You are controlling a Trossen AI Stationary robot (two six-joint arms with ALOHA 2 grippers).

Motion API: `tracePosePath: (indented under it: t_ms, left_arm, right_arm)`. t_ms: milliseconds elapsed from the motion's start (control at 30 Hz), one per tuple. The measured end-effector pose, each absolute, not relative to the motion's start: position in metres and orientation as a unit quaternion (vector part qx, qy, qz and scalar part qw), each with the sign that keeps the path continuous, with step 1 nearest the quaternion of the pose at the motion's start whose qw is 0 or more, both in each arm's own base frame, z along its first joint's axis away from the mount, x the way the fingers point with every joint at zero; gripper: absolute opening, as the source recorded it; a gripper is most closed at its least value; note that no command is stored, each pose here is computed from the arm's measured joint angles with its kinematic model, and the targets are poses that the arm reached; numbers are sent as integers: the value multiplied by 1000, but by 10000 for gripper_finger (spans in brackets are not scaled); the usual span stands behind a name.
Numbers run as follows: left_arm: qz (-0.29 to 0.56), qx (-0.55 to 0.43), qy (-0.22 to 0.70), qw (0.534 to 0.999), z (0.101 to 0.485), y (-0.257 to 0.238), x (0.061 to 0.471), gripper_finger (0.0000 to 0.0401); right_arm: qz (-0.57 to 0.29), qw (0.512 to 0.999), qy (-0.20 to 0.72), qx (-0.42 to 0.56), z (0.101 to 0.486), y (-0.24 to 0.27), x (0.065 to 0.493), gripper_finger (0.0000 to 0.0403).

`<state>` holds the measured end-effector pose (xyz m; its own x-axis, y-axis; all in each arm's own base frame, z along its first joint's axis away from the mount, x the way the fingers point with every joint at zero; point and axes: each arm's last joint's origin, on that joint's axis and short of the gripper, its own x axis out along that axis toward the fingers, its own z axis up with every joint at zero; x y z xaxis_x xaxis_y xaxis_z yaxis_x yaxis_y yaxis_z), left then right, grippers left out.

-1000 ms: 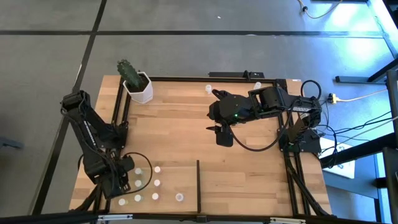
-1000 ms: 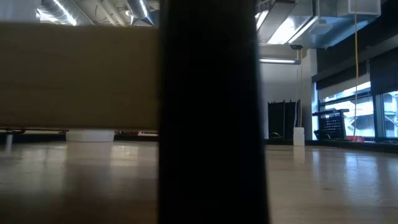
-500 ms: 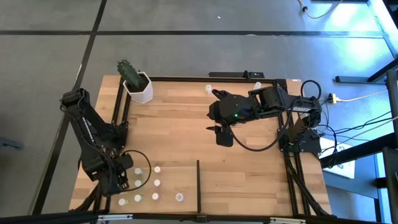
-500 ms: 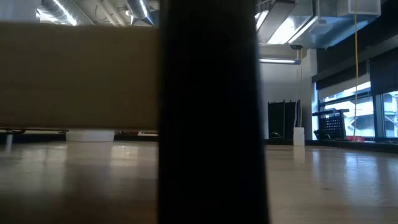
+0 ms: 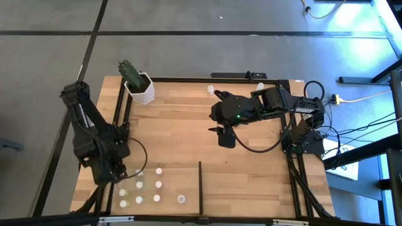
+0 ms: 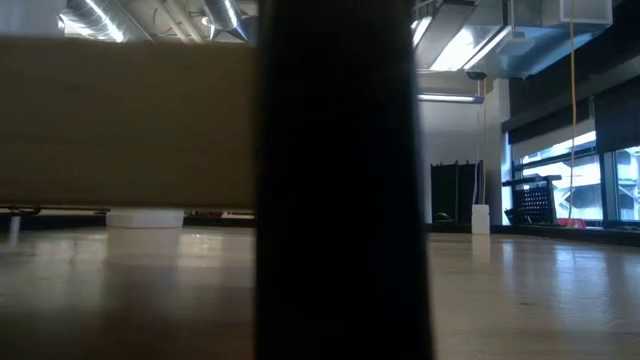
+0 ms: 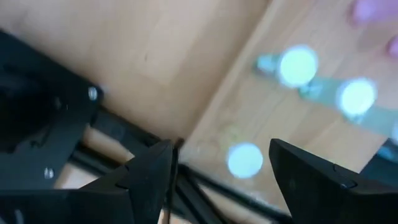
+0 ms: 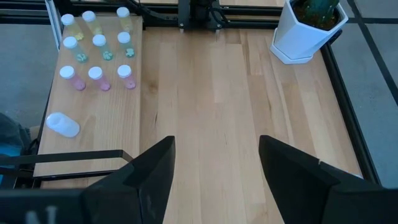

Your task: Pick and place medicine bottles onto shelf by color

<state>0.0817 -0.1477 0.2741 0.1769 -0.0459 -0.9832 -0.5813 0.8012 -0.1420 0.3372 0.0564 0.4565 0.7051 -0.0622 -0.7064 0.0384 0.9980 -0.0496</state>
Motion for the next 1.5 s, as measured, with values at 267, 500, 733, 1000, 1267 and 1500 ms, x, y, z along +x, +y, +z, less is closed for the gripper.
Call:
tracePosePath:
  t_ms: [267, 500, 733, 1000, 1267, 1500]
  left_arm:
    - [167, -267, 519, 794, 292, -122, 79, 263]
    - [160, -251, 446, 844, 306, -92, 82, 263]
    - [175, -210, 403, 873, 315, -62, 85, 263]
    - [245, -128, 343, 898, 321, -37, 97, 263]
    - [300, -135, 271, 905, 332, -19, 118, 263]
    - [325, -124, 223, 911, 342, -4, 134, 263]
  right_arm:
    - [-27, 923, 383, -15, 456, 56, 337, 234]
    - [-27, 923, 383, -16, 457, 56, 337, 234]
    - [-27, 923, 383, -16, 457, 56, 337, 234]
    - [-31, 934, 356, 5, 461, 57, 341, 234]
    - [-87, 914, 396, 7, 450, 26, 345, 234]
    - [-128, 894, 424, 62, 442, -36, 347, 234]
